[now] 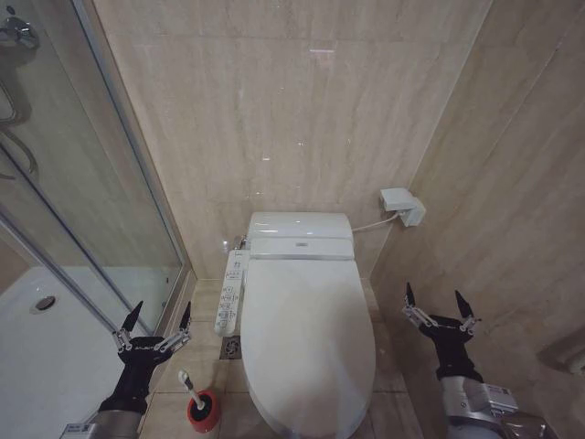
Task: Open the toilet lid, clean the toilet bowl with a toilet brush, close the toilet lid, and flush.
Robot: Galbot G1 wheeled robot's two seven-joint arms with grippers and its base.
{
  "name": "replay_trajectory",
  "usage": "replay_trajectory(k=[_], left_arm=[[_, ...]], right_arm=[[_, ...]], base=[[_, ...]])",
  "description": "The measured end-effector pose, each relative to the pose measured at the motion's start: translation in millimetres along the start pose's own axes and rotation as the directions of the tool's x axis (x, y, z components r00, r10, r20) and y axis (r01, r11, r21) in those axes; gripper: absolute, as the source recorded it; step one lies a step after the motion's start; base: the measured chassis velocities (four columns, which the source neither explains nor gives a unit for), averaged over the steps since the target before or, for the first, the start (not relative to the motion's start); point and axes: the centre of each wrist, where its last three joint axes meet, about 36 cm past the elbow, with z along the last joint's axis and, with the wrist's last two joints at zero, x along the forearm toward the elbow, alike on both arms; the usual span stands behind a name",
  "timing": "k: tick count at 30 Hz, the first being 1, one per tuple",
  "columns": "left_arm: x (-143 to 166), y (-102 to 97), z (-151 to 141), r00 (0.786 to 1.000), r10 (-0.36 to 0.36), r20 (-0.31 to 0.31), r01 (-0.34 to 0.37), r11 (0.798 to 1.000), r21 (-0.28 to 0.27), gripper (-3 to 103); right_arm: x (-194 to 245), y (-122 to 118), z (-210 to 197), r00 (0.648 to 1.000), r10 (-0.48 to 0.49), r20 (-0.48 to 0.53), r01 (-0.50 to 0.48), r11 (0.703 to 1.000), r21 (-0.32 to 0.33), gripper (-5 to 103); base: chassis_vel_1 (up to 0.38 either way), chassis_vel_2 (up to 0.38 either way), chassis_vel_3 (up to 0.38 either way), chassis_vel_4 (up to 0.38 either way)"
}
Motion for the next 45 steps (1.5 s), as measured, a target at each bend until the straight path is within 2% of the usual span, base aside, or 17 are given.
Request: replay_trajectory(k=[34, 36, 42, 45], left_arm=[[-2, 0.2, 1, 1.000, -0.001, -0.001, 0.001, 1.000, 0.001, 100], [-9, 0.8, 8, 1.000, -0.009, -0.018, 0.009, 1.000, 0.009, 100], [-60, 1.5, 47, 0.990, -0.042, -0.138, 0.052, 0.996, 0.067, 100], [-73, 1.2, 55, 0.991, -0.043, -0.125, 0.056, 0.993, 0.099, 100]], right_arm=[[0, 0, 0, 1.000, 0.000, 0.000, 0.000, 1.000, 0.001, 100], [0, 0, 0, 1.000, 0.000, 0.000, 0.000, 1.000, 0.001, 100], [0, 0, 0, 1.000, 0.000, 0.000, 0.000, 1.000, 0.001, 100], [0, 0, 0, 1.000, 0.000, 0.000, 0.000, 1.000, 0.001, 100]], base=[[0.000, 0.000, 0.000, 0.000], [0.000, 0.000, 0.000, 0.000], [0.000, 0.000, 0.000, 0.000], [0.000, 0.000, 0.000, 0.000]])
